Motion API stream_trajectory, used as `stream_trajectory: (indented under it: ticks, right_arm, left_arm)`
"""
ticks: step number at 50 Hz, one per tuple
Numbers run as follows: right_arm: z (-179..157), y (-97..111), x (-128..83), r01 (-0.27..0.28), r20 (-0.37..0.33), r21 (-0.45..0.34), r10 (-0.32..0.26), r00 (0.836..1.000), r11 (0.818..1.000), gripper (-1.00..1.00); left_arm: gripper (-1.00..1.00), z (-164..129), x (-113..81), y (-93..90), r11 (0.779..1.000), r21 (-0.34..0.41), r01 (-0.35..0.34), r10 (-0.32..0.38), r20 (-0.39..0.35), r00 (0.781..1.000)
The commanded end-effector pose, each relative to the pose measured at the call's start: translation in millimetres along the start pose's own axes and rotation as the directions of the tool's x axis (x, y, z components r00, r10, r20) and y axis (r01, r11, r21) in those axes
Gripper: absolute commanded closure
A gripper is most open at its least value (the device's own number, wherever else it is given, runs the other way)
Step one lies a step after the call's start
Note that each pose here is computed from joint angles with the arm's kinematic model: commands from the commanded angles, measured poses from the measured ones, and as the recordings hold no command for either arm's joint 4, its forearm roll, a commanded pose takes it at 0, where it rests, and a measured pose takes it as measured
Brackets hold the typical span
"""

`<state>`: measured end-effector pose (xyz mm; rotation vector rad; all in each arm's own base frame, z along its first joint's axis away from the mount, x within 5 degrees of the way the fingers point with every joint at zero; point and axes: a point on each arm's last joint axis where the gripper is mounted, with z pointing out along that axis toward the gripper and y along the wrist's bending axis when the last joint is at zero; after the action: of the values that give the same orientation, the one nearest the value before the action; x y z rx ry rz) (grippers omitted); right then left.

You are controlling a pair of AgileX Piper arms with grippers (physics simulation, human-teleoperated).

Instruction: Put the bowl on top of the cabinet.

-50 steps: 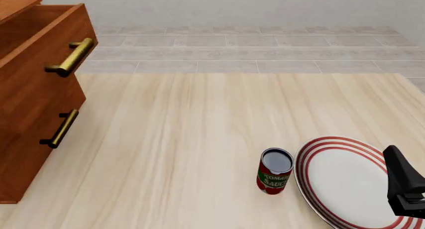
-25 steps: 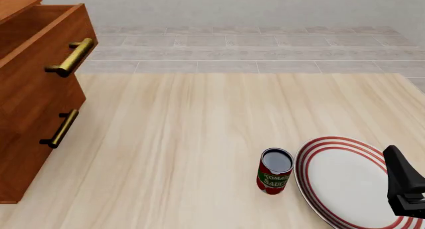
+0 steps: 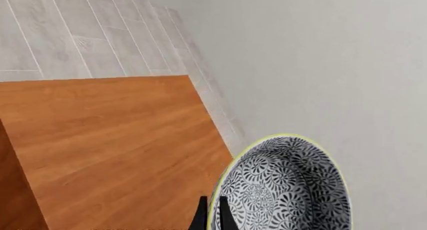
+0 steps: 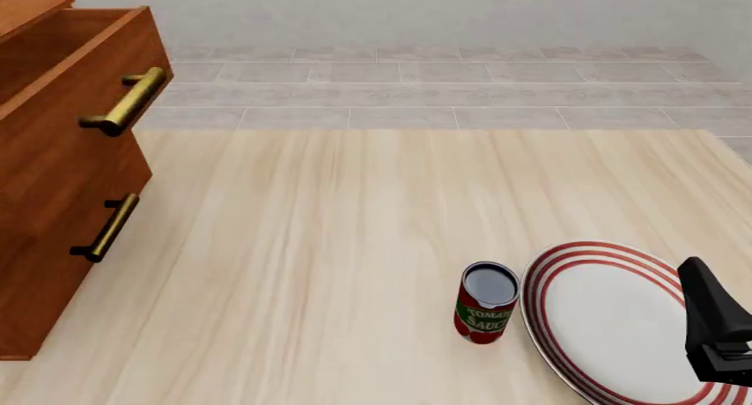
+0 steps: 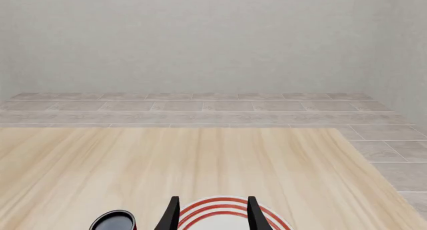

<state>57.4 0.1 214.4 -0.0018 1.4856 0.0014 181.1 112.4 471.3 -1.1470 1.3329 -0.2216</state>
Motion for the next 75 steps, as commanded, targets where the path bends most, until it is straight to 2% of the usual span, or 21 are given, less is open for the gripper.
stream_trajectory:
  ticks: [1,17,24,25,27,28,34,40,55,75]
  right_arm:
    - [0.0,0.0,0.0,0.000,0.000,0.000,0.000,1.000,1.000,-1.00]
    - [0.0,0.0,0.0,0.000,0.000,0.000,0.000,1.000,1.000,-1.00]
    - [0.0,0.0,0.0,0.000,0.000,0.000,0.000,1.000,1.000,-1.00]
    - [0.0,0.0,0.0,0.000,0.000,0.000,0.000,1.000,1.000,-1.00]
    - [0.0,0.0,0.0,0.000,0.000,0.000,0.000,1.000,1.000,-1.00]
    - [0.0,0.0,0.0,0.000,0.000,0.000,0.000,1.000,1.000,-1.00]
    - [0.0,0.0,0.0,0.000,0.000,0.000,0.000,1.000,1.000,-1.00]
    - [0.0,0.0,0.0,0.000,0.000,0.000,0.000,1.000,1.000,-1.00]
    - [0.0,0.0,0.0,0.000,0.000,0.000,0.000,1.000,1.000,-1.00]
    - [0.0,0.0,0.0,0.000,0.000,0.000,0.000,1.000,1.000,-1.00]
  left_arm:
    - [1.00,3.8,-1.5,-12.4,1.000,0.003,-0.013,0.013,-0.042,0.999]
    - [1.00,21.3,0.0,-10.2,0.998,-0.051,-0.024,0.020,-0.086,0.996]
    - [1.00,20.2,-5.5,-9.9,0.997,-0.067,-0.024,0.019,-0.076,0.997]
    - [1.00,22.2,-8.8,-4.9,0.996,-0.092,-0.020,0.014,-0.066,0.998]
    - [1.00,21.9,-9.5,-6.1,0.996,-0.090,-0.026,0.020,-0.066,0.998]
    - [1.00,24.3,-13.3,-0.1,0.993,-0.120,-0.017,0.011,-0.056,0.998]
    - [1.00,26.5,-16.6,2.2,0.991,-0.131,-0.021,0.015,-0.046,0.999]
    - [1.00,26.7,-28.9,8.1,0.986,-0.166,-0.015,0.014,-0.007,1.000]
    - [1.00,33.7,-35.6,9.1,0.982,-0.185,-0.043,0.042,-0.006,0.999]
    - [1.00,44.9,-30.6,3.6,0.980,-0.166,-0.105,0.099,-0.044,0.994]
